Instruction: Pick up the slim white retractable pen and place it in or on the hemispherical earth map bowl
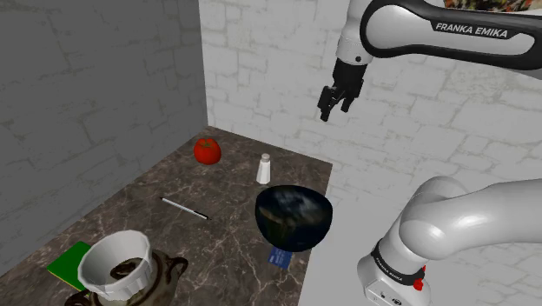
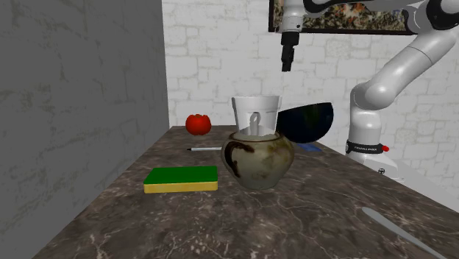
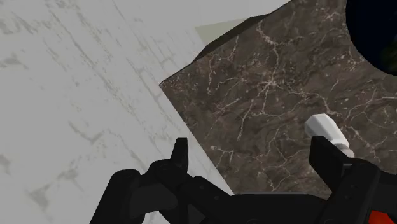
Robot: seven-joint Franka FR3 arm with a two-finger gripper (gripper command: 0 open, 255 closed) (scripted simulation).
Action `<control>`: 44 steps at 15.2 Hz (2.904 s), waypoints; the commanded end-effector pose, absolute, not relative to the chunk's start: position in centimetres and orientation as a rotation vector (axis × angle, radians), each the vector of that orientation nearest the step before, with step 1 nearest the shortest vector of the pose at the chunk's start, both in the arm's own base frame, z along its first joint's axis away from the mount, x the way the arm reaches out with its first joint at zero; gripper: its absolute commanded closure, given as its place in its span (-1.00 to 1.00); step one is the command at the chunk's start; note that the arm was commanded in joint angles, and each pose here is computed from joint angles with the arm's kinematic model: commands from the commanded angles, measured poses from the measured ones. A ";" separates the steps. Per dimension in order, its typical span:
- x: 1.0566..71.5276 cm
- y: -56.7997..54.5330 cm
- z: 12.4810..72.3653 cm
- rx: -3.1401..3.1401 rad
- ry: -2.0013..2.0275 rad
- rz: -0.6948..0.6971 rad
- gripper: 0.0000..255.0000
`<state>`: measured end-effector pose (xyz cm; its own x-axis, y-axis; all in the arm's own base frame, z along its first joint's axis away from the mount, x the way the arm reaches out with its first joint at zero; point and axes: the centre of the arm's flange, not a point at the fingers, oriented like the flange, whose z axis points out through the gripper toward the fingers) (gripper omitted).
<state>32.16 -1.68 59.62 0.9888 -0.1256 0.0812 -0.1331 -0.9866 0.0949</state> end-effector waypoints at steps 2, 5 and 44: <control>33.0 -1.1 58.9 3.044 -0.178 0.112 -1.00; 35.4 0.8 56.9 3.076 -0.119 0.106 -1.00; 56.2 33.8 36.0 3.355 0.674 0.015 -1.00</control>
